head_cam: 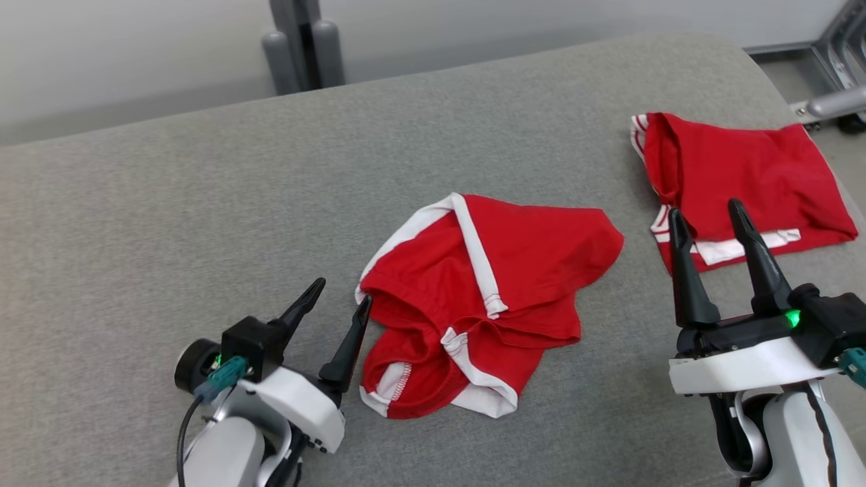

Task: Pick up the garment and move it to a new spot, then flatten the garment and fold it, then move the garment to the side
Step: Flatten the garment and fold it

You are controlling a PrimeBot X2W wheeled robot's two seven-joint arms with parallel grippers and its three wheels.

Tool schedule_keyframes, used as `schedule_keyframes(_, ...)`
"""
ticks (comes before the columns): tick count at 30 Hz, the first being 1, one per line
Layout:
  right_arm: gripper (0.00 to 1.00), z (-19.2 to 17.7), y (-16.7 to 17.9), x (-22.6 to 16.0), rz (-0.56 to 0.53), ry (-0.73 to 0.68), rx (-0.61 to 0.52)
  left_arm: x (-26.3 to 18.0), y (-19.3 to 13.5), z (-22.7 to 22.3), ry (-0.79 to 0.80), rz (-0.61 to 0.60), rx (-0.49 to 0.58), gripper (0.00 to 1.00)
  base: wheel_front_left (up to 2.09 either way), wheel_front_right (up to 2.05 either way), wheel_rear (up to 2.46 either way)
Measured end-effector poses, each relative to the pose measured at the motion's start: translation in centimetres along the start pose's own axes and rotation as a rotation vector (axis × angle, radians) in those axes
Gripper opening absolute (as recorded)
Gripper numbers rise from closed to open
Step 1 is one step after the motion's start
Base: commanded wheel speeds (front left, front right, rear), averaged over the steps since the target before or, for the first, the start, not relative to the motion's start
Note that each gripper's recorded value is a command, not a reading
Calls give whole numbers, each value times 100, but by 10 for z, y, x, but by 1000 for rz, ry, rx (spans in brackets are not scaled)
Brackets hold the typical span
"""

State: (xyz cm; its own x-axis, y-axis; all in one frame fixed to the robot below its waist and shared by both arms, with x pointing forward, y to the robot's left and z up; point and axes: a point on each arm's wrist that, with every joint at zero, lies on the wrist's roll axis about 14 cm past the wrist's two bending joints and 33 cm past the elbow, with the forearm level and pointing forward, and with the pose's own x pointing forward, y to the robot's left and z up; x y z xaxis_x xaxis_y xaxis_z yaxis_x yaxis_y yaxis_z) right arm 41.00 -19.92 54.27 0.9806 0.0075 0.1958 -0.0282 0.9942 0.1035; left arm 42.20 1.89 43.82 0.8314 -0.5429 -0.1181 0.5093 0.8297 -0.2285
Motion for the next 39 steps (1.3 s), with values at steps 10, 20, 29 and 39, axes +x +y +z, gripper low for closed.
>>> schedule_keyframes(10,100,-7,-28,-7,-83,26,0,34,-2,-43,218,-103,72,100,0,0,0)
schedule_keyframes(20,100,-12,-39,-10,-116,40,-1,64,18,-27,155,-45,47,0,0,0,0)
schedule_keyframes(29,100,-15,-35,-7,-105,48,8,83,64,33,-6,68,94,0,0,0,0)
schedule_keyframes(39,100,-19,-25,5,-70,48,21,109,110,79,-50,138,170,0,0,0,0)
